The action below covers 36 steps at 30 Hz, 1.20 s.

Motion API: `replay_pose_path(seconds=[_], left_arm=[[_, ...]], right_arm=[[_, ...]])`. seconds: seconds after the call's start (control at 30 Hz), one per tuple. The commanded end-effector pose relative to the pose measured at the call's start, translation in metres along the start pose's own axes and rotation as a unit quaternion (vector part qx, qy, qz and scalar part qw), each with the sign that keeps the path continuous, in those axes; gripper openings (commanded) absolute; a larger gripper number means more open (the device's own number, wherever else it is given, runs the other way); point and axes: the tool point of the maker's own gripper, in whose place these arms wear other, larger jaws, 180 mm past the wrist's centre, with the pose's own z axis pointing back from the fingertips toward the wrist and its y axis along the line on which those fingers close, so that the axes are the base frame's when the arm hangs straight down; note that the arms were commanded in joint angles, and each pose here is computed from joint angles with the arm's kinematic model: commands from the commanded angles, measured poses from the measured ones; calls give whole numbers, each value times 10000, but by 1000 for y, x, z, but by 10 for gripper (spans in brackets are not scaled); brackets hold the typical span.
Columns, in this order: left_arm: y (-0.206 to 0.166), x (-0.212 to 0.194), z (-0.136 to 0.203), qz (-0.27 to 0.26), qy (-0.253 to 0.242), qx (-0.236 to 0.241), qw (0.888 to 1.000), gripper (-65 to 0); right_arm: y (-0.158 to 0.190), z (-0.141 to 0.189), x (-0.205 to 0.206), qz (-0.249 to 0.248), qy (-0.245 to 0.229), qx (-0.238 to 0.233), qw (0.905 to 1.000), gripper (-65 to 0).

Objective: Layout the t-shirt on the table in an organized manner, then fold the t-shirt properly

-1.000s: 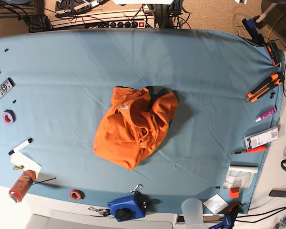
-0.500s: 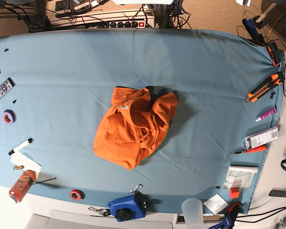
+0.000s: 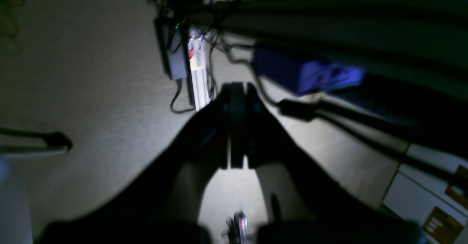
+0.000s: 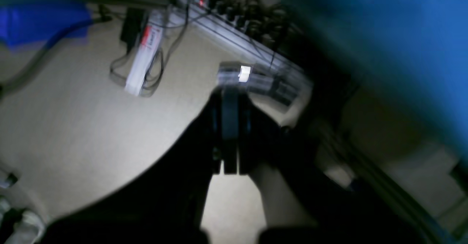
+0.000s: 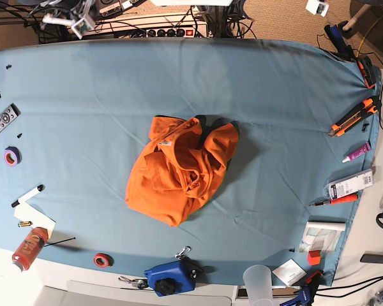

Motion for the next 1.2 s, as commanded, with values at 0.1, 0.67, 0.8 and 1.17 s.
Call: replay_pose_path(seconds=[0.1,0.67,0.8,1.17], left_arm=[[-24,31,13,-367,-419,-194,9983,-650],[-74,160,48,-2102,-2451,-144,9463,-650],[-77,191,51,-2361,-2863,-91,9286,-650],[-91,242,67,-2652,-3743,-168,8884,-332]], right_arm=[[-8,11,27,159,-401,-164,9989,-650],[-64,14,110,409,-1563,-1113,9806,-650],[-78,17,121,433,-1705,-1478,9733,-650],[-76,28,163,54,-2759,-1504,9493,-399]])
